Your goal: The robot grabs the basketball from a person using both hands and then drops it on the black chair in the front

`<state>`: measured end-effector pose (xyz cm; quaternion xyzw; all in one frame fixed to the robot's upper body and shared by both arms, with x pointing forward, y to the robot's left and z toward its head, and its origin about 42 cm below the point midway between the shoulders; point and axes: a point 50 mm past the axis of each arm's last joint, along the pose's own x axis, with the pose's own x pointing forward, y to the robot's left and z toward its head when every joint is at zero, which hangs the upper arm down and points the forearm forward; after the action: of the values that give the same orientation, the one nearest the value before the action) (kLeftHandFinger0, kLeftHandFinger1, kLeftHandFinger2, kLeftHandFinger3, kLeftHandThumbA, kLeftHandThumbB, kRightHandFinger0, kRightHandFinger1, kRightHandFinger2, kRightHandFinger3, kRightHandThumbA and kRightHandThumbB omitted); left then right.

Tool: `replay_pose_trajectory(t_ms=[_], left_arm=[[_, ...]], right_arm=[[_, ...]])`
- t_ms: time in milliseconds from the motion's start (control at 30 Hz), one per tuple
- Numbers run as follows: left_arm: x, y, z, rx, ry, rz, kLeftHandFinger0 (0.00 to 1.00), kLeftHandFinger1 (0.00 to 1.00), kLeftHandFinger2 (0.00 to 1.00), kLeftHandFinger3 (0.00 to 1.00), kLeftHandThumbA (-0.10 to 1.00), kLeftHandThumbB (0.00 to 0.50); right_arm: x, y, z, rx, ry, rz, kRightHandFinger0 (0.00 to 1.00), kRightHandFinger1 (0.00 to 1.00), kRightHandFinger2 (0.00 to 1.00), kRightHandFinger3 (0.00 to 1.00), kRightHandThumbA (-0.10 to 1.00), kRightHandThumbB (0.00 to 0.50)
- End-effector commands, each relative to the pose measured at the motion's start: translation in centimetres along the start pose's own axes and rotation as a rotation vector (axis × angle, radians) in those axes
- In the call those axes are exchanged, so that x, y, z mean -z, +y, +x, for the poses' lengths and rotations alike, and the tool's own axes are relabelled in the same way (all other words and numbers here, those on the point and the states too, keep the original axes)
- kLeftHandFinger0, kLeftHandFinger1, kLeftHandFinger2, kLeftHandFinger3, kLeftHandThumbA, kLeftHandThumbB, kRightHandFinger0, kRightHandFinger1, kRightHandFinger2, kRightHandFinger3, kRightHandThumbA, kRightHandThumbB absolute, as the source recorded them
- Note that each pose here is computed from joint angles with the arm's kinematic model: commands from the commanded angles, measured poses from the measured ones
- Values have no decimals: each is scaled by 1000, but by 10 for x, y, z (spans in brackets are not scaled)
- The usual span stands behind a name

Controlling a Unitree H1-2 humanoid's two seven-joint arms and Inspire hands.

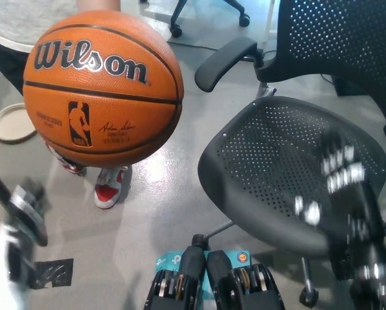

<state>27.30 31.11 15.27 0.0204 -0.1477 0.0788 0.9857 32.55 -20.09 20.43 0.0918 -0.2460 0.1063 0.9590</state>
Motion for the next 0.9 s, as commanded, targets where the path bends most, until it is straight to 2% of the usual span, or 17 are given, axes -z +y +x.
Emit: replay_pose_trajectory(t_ms=[0, 67, 100, 167, 233, 333, 467, 533, 600, 700, 833, 867], left_arm=[[-55, 15, 35, -67, -175, -68, 1000, 1000, 1000, 1000, 1000, 168], [-66, 20, 47, -83, -192, -49, 1000, 1000, 1000, 1000, 1000, 176], [-73, 22, 53, -73, -206, -59, 1000, 1000, 1000, 1000, 1000, 162], [-82, 25, 64, -80, -217, -28, 1000, 1000, 1000, 1000, 1000, 170], [-89, 27, 74, -82, -229, -21, 1000, 1000, 1000, 1000, 1000, 156], [-94, 30, 82, -89, -231, -19, 1000, 1000, 1000, 1000, 1000, 156], [-100, 33, 95, -86, -247, 4, 1000, 1000, 1000, 1000, 1000, 127], [-101, 34, 99, -78, -240, 4, 1000, 1000, 1000, 1000, 1000, 146], [-103, 34, 102, -77, -247, 17, 1000, 1000, 1000, 1000, 1000, 132], [-104, 28, 105, -58, -237, -19, 1000, 1000, 1000, 1000, 1000, 163], [-107, 16, 105, -43, -254, -33, 1000, 1000, 1000, 1000, 1000, 173], [-109, 10, 105, -22, -256, -25, 1000, 1000, 1000, 1000, 1000, 190]], right_arm=[[-36, 31, 61, -82, -86, 128, 1000, 1000, 1000, 1000, 1000, 347], [-34, 40, 81, -122, -86, 165, 1000, 1000, 1000, 1000, 1000, 333], [-33, 44, 92, -135, -80, 166, 1000, 1000, 1000, 1000, 1000, 356], [-30, 53, 110, -150, -72, 177, 1000, 1000, 1000, 1000, 1000, 362], [-27, 59, 125, -168, -48, 198, 1000, 1000, 1000, 1000, 1000, 386], [-20, 69, 142, -179, -16, 223, 1000, 1000, 1000, 1000, 1000, 381], [-9, 80, 164, -215, 34, 271, 1000, 1000, 1000, 1000, 1000, 388], [-6, 83, 171, -217, 67, 297, 1000, 1000, 1000, 1000, 1000, 392], [-3, 87, 175, -229, 91, 335, 1000, 1000, 1000, 1000, 1000, 387], [2, 95, 186, -226, 92, 364, 1000, 1000, 1000, 1000, 1000, 368], [6, 105, 189, -234, 101, 373, 1000, 1000, 1000, 1000, 1000, 390], [7, 109, 190, -233, 106, 381, 1000, 1000, 1000, 1000, 1000, 403]])
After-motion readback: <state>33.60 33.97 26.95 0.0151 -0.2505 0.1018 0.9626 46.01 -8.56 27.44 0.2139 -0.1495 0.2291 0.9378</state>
